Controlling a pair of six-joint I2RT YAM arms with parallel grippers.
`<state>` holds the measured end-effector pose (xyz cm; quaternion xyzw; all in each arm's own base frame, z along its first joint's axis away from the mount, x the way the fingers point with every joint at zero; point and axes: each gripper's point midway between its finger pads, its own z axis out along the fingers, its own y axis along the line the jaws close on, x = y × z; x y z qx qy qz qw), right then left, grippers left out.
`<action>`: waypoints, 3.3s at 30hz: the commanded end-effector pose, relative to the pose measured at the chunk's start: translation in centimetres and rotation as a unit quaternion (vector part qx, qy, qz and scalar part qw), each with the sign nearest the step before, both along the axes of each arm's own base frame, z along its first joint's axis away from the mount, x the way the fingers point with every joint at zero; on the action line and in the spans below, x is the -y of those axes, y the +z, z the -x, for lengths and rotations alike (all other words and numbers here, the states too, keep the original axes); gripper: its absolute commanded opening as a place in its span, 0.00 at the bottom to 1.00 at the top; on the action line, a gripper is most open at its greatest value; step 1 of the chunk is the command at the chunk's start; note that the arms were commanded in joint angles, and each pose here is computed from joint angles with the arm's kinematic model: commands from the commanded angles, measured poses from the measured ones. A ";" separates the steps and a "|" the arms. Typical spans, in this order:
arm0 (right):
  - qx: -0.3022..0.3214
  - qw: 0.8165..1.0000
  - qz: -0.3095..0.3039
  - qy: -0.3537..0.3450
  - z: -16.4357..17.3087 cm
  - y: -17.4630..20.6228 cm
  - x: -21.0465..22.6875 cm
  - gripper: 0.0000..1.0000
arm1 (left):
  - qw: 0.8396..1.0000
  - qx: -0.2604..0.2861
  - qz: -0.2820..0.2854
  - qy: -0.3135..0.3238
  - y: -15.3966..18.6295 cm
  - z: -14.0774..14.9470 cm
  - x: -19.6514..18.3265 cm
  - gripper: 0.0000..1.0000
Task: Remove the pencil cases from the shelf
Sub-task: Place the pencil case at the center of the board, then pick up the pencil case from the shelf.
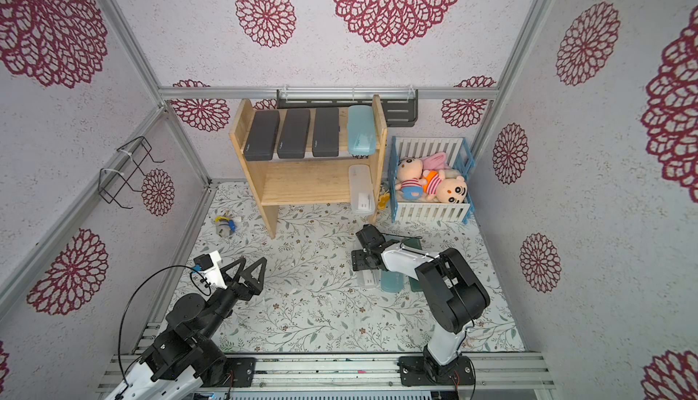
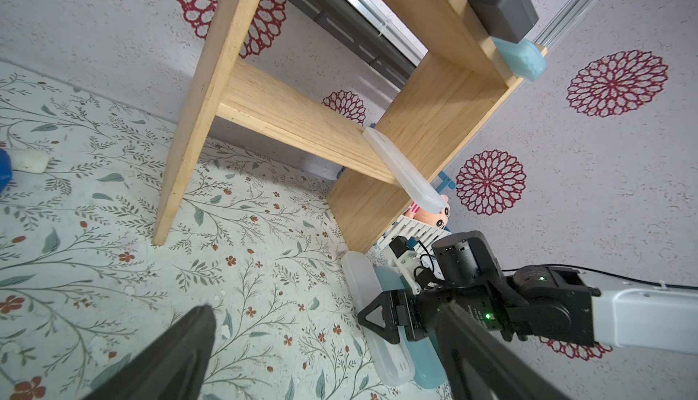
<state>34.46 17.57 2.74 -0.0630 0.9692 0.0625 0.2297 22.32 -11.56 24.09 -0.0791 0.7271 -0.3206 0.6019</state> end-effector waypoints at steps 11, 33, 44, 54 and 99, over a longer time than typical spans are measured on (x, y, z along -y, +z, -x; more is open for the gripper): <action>0.127 0.989 -0.079 0.009 -1.3 11.2 -0.8 0.99 | 0.997 -0.014 0.061 -0.047 3.4 -1.3 3.4 0.97; 0.309 0.922 -0.227 -0.052 5.1 29.6 5.6 0.99 | 0.938 -0.113 0.217 -0.245 5.9 -9.9 20.1 0.99; 0.319 0.914 -0.246 -0.051 5.2 31.1 6.0 0.99 | 0.902 -0.169 0.278 -0.283 2.4 -13.8 25.6 0.87; 0.314 0.920 -0.229 -0.050 4.7 30.7 6.5 0.99 | 0.896 -0.179 0.281 -0.294 1.1 -15.7 28.1 0.80; 0.330 0.918 -0.218 -0.040 4.9 33.0 7.4 0.99 | 0.910 -0.171 0.252 -0.281 -0.6 -17.6 28.3 0.04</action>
